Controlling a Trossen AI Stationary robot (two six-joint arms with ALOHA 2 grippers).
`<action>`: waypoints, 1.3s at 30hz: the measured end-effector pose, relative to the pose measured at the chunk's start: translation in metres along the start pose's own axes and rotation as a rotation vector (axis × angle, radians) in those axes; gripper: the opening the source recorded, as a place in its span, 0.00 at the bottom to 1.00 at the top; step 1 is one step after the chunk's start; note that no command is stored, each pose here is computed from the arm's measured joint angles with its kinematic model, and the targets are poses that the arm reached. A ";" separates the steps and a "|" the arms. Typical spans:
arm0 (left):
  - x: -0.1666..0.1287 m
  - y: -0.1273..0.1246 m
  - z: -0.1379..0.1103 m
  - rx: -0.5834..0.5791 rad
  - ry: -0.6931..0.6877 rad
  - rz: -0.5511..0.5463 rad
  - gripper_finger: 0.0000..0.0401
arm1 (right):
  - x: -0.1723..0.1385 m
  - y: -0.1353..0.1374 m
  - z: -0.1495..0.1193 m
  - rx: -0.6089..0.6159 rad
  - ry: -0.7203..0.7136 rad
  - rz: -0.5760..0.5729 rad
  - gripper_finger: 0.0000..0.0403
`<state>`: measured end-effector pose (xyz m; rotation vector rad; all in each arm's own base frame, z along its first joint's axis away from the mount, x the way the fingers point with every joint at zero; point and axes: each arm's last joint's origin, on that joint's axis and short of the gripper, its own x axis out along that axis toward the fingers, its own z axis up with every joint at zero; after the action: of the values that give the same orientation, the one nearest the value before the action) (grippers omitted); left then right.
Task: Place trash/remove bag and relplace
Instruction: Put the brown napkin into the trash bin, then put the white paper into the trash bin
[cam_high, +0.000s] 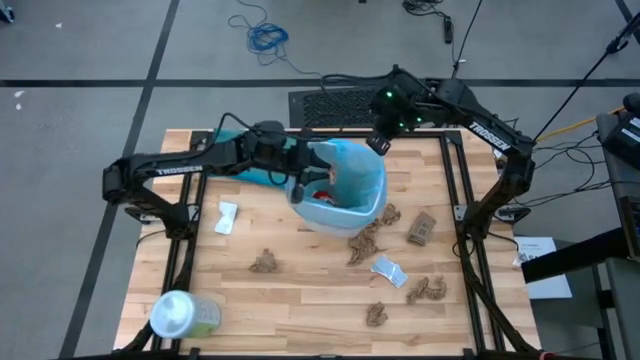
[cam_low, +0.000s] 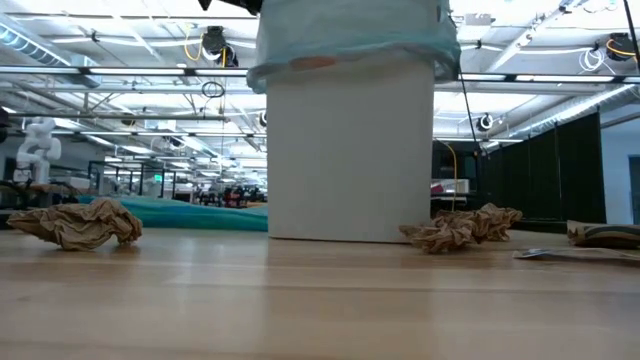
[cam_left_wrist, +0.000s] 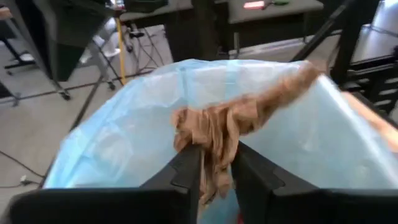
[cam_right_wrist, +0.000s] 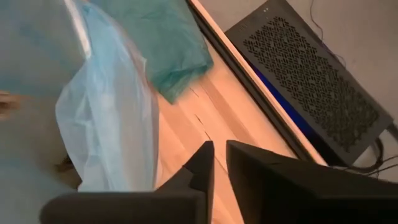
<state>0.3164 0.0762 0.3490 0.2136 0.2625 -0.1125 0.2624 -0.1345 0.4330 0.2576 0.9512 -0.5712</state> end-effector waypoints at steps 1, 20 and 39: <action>0.001 0.001 0.000 0.002 -0.006 0.004 0.26 | 0.000 0.000 0.000 -0.020 0.000 0.000 0.12; -0.024 0.010 0.020 0.157 0.338 0.259 0.16 | -0.003 -0.003 -0.018 -0.086 0.180 -0.010 0.37; -0.103 -0.001 0.022 0.024 0.185 0.249 0.00 | -0.032 -0.009 -0.058 0.045 0.110 -0.011 0.02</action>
<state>0.2225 0.0790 0.3968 0.2793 0.4163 0.1512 0.2028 -0.1050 0.4265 0.3274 1.0473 -0.5937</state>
